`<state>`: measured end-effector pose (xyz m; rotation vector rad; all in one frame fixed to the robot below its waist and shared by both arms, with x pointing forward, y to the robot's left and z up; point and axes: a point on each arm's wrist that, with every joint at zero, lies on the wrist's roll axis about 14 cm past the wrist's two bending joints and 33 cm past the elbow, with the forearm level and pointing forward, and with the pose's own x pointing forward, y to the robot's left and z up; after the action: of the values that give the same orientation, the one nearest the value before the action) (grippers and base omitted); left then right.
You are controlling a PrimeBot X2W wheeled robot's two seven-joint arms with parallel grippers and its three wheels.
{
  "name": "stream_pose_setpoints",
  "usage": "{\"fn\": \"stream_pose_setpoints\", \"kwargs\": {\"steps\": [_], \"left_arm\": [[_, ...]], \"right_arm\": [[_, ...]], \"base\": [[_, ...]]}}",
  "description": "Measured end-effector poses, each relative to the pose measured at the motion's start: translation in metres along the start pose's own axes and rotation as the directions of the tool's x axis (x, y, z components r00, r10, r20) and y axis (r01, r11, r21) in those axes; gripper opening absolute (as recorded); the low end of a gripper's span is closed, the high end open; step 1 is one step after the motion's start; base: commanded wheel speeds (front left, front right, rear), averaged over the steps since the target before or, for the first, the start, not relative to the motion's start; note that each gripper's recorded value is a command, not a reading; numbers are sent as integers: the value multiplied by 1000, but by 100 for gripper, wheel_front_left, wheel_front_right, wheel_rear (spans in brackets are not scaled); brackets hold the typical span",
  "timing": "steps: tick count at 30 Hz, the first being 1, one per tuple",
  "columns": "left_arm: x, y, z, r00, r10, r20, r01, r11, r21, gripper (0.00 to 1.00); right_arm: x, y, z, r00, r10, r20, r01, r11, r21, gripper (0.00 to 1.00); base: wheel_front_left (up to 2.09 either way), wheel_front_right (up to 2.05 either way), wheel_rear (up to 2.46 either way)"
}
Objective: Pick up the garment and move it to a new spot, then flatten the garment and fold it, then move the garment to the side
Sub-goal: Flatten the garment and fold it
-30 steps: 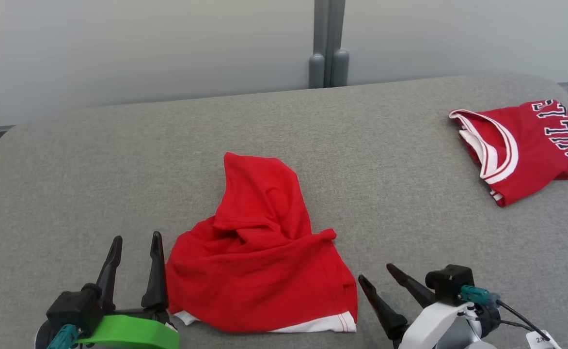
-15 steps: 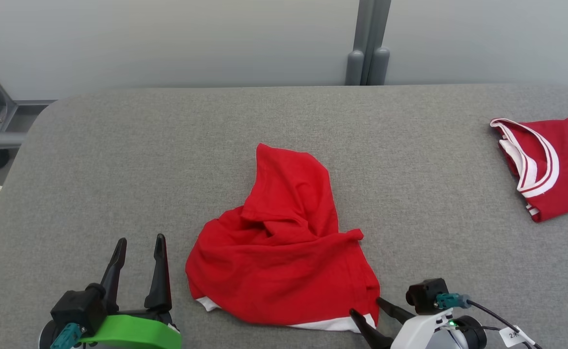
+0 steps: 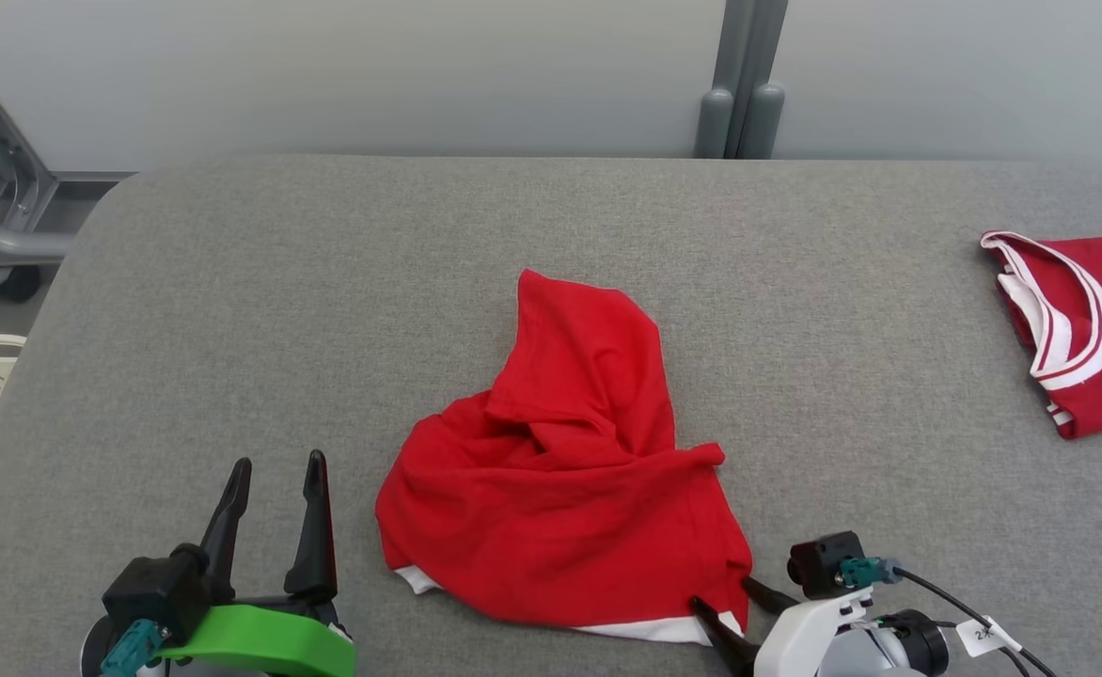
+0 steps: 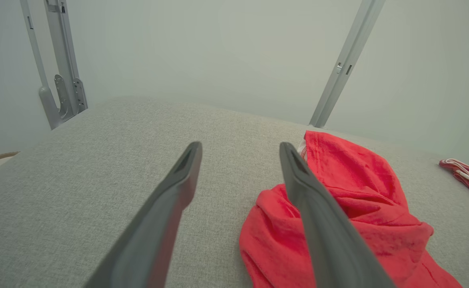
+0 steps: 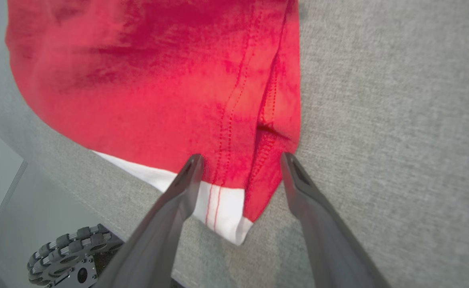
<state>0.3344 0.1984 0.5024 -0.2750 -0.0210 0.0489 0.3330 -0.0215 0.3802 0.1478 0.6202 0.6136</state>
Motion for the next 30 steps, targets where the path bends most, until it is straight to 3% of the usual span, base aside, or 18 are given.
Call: {"fn": "stream_pose_setpoints", "kwargs": {"steps": [3,4,5,7,14,21,30], "left_arm": [[-1,2,0,1000,6,-1,-6,1000,0,100],[-1,2,0,1000,7,-2,-7,1000,0,100],[-1,3,0,1000,10,-2,-10,1000,0,100],[-1,3,-1,1000,11,-3,-11,1000,-2,100],[-2,2,1,1000,8,2,-8,1000,-5,100],[-1,-1,2,1000,0,6,0,1000,-6,100],[1,-7,-3,1000,-22,-9,22,1000,-10,100]], "right_arm": [[3,1,-3,1000,4,-18,-4,1000,1,100],[4,1,-3,1000,4,-23,-4,1000,-1,90],[6,2,-4,1000,7,-26,-7,1000,0,43],[6,3,-3,1000,8,-19,-8,1000,-3,0],[4,7,5,999,22,29,-22,1000,-12,0],[-1,6,36,988,29,151,-29,1000,1,0],[-18,-5,97,924,-2,382,-38,995,96,0]], "base": [[0,0,0],[0,0,0],[0,0,0],[0,0,0],[0,0,0],[0,0,0],[0,0,0]]}}
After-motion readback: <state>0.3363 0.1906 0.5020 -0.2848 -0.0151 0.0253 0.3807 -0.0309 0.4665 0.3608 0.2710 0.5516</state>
